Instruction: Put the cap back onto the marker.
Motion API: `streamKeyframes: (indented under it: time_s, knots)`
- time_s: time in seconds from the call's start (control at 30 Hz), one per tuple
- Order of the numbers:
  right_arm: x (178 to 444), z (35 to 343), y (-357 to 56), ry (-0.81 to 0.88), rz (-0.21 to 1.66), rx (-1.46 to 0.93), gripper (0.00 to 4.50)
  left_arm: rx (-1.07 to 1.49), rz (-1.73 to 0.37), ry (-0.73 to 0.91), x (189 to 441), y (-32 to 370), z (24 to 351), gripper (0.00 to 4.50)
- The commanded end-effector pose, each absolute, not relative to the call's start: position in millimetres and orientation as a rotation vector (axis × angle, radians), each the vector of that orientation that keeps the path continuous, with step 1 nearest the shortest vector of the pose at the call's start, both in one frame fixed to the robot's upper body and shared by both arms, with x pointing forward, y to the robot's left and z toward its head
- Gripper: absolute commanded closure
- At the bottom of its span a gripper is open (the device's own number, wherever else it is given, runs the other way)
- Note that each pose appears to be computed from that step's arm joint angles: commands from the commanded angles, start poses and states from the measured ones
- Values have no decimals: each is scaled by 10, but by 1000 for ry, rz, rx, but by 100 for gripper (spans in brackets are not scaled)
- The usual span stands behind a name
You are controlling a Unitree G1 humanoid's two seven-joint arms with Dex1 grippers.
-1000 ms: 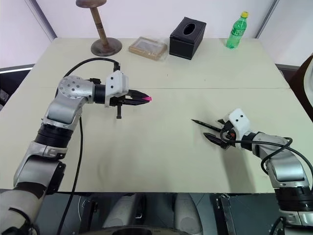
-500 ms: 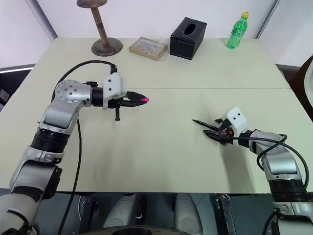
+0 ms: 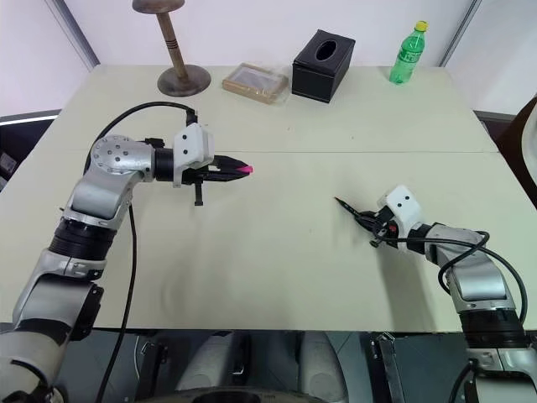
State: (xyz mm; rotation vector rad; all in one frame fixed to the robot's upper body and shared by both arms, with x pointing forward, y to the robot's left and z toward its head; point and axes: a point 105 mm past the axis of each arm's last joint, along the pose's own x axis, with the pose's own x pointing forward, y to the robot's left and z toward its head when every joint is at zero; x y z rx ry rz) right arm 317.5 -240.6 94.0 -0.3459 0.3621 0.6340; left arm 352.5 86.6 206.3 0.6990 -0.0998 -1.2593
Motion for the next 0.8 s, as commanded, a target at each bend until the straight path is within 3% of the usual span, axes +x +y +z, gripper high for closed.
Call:
streamKeyframes:
  time_s: [0.03,0.2,0.53,0.8]
  knots:
    - [3112,1025,-2409,364,626,-433,445,743,-1287,-181,3537,797,2188,450]
    - [3039,1314,-2370,317,630,-578,445,778,-1374,-219,3551,697,2086,450]
    - [2755,2072,-1901,177,804,-702,445,845,-1606,-305,3522,436,1937,450]
    - [2699,2141,-1716,179,877,-722,445,926,-1634,-394,3543,280,1952,450]
